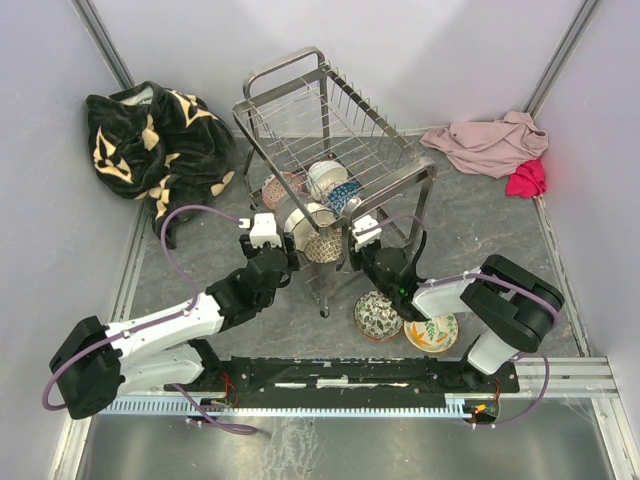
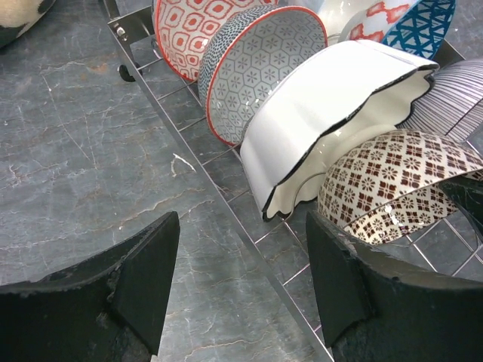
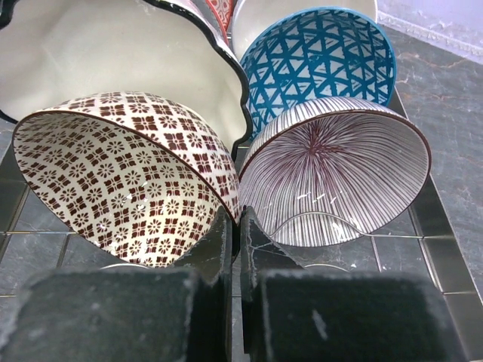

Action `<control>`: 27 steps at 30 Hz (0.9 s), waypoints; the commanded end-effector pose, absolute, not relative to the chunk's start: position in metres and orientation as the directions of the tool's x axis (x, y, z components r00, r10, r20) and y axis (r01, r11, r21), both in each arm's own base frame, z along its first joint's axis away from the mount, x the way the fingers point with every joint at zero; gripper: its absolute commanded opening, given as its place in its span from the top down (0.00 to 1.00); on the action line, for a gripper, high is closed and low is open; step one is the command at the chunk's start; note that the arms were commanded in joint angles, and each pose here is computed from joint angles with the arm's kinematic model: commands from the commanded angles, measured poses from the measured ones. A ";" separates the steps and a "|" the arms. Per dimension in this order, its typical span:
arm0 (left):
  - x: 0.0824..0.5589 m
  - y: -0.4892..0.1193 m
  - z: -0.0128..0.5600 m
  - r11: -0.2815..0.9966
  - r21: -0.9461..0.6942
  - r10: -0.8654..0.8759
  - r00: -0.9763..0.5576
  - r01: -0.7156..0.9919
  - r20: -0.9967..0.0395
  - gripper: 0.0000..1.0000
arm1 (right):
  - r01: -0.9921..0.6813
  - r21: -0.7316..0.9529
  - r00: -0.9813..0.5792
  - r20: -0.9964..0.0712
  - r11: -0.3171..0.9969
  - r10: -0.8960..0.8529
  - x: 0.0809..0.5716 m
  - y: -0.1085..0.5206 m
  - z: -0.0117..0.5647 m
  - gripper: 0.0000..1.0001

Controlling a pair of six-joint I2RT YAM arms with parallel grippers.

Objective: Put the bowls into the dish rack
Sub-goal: Place the bowl in the dish rack.

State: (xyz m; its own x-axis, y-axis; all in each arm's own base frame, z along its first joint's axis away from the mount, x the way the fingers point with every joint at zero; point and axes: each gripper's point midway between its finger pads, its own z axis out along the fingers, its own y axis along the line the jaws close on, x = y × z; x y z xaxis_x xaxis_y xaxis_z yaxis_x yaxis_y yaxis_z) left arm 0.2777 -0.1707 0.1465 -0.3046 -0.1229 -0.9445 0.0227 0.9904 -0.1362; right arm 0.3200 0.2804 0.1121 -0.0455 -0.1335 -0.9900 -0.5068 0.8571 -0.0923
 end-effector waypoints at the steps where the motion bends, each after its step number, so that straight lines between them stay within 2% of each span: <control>1: 0.284 -0.171 0.169 0.975 -0.223 -0.218 -0.257 -0.009 -0.941 0.27 | -0.518 -0.165 0.000 -0.981 0.839 -0.193 0.316 0.279 0.109 1.00; 15: 0.286 -0.169 0.167 0.971 -0.237 -0.232 -0.254 -0.009 -0.939 0.27 | -0.632 -0.196 0.033 -0.973 0.749 -0.227 0.293 0.290 0.105 0.99; 19: 0.285 -0.169 0.167 0.970 -0.244 -0.238 -0.253 -0.009 -0.938 0.27 | -0.650 -0.192 -0.001 -0.967 0.735 -0.253 0.289 0.292 0.105 0.90; 22: 0.284 -0.167 0.168 0.968 -0.250 -0.245 -0.249 -0.011 -0.937 0.27 | -0.644 -0.188 -0.021 -0.964 0.742 -0.264 0.290 0.290 0.107 0.79; 27: 0.283 -0.163 0.174 0.966 -0.257 -0.254 -0.234 -0.017 -0.938 0.27 | -0.621 -0.169 -0.060 -0.963 0.766 -0.262 0.294 0.288 0.113 0.67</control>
